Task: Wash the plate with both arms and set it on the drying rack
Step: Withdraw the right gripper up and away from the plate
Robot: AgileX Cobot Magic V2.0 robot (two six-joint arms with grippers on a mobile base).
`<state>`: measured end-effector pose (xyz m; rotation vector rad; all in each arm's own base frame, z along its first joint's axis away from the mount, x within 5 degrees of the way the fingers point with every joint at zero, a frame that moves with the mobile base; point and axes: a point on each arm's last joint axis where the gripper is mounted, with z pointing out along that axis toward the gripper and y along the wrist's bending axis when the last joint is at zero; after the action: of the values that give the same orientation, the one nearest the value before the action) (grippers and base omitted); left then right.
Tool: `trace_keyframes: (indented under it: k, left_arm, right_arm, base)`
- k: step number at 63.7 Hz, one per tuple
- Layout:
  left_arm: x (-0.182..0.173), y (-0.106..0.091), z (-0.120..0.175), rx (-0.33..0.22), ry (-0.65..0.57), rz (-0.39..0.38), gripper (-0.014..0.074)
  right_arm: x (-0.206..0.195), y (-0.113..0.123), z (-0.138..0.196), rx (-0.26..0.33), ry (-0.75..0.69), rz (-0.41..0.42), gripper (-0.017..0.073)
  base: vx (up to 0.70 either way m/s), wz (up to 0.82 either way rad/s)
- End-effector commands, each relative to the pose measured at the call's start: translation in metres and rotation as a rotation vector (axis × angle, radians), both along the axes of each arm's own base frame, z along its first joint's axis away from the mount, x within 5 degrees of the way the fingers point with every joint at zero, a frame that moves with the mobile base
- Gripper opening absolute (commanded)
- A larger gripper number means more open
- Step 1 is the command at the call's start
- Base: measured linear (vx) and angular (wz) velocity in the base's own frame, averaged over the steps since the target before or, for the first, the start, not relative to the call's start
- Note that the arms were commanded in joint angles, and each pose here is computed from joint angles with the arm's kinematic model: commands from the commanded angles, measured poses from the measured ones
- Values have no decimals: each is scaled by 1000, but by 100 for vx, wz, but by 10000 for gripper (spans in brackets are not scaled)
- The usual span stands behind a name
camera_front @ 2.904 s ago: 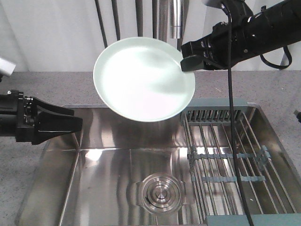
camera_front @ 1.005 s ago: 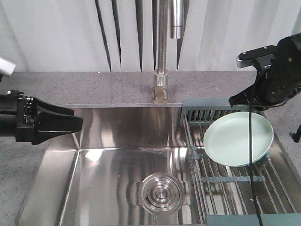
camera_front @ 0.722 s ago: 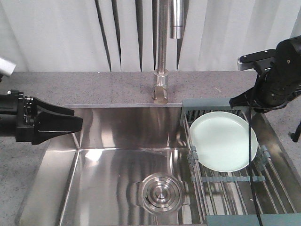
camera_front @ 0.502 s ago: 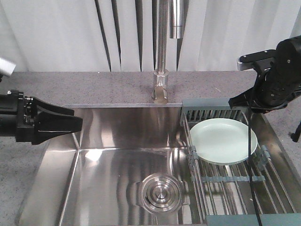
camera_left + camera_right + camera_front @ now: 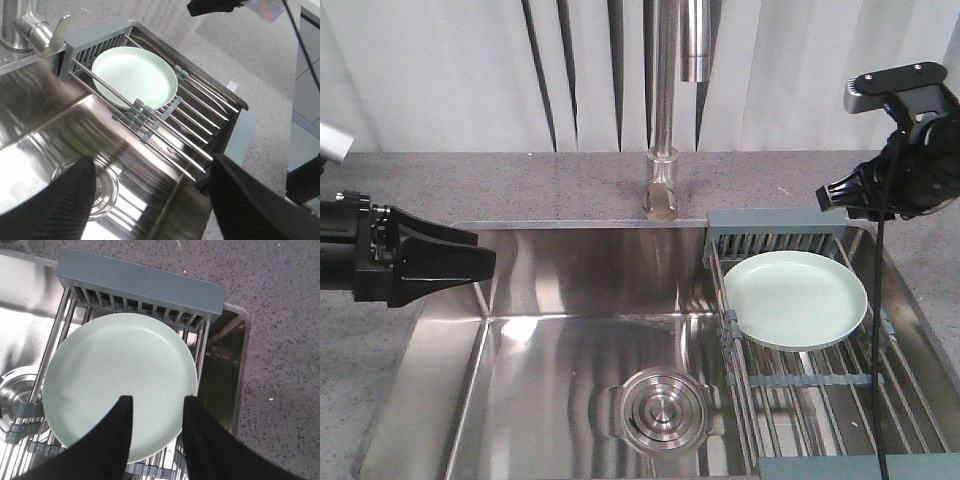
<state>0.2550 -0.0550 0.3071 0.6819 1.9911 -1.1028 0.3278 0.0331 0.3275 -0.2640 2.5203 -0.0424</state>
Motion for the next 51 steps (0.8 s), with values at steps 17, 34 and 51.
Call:
trace_keyframes:
  k: [17,34,51]
  left_arm:
    - [-6,-3,21,-77,-55,-22,471]
    - [-6,-3,21,-77,-55,-22,471]
    - [-6,-3,21,-77,-55,-22,471]
  right_arm:
    - [-87,-10,26,42,-331,11,257]
    - [-154,-16,3,62,-472,15,257]
    - [-208,-21,-32,79,-566,15,257]
  base:
    - [0,0]
    - [0,0]
    - [0,0]
